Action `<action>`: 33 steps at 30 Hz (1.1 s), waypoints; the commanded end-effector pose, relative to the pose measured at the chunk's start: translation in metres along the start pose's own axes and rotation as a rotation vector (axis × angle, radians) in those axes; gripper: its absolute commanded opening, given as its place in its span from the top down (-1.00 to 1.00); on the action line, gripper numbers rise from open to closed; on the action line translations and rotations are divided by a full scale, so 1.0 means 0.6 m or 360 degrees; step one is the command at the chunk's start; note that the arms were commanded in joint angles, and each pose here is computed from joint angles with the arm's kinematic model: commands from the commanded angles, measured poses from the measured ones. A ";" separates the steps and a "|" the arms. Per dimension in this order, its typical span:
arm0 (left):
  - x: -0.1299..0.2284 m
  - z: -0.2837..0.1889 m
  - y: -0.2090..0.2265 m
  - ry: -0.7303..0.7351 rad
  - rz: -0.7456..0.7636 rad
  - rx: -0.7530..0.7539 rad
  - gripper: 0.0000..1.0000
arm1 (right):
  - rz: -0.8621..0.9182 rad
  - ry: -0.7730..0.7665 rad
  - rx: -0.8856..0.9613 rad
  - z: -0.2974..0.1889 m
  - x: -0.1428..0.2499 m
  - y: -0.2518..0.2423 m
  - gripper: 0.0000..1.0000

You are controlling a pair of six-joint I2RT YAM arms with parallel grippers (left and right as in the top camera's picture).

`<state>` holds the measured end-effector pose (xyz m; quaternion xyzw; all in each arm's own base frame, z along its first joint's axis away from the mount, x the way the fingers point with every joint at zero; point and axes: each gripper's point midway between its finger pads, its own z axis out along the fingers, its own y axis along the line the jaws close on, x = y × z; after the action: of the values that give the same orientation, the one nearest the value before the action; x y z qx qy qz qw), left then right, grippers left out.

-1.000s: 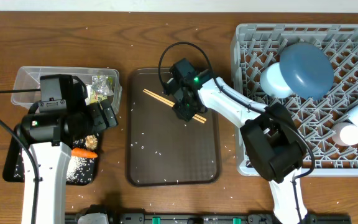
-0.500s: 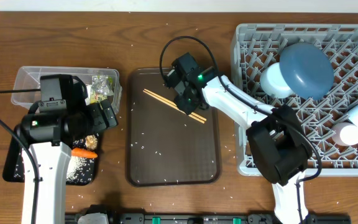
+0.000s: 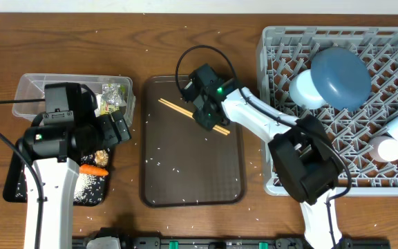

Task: Sort waste into correct bins and load items into the dishwasher rack
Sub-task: 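Reach the right gripper to the chopsticks and grasp one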

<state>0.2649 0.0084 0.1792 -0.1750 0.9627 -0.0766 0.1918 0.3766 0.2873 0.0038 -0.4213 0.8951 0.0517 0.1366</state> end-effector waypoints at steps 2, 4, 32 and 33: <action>-0.006 -0.008 0.002 -0.0028 0.0000 -0.0009 -0.96 | -0.0026 0.0102 -0.0006 0.032 0.031 0.010 0.42; -0.006 -0.008 0.002 -0.0028 0.0000 -0.0009 -0.96 | -0.0015 0.0103 -0.0007 0.032 0.031 0.012 0.58; -0.006 -0.008 0.002 -0.0028 0.0000 -0.0009 -0.96 | 0.0037 -0.0067 0.0119 -0.027 -0.014 -0.030 0.00; -0.006 -0.008 0.002 -0.0027 0.0000 -0.0009 -0.96 | 0.0036 -0.0052 0.0116 -0.020 -0.010 -0.030 0.01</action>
<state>0.2649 0.0083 0.1792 -0.1750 0.9627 -0.0767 0.1918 0.3904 0.2851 0.0329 -0.4043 0.8960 0.0373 0.1798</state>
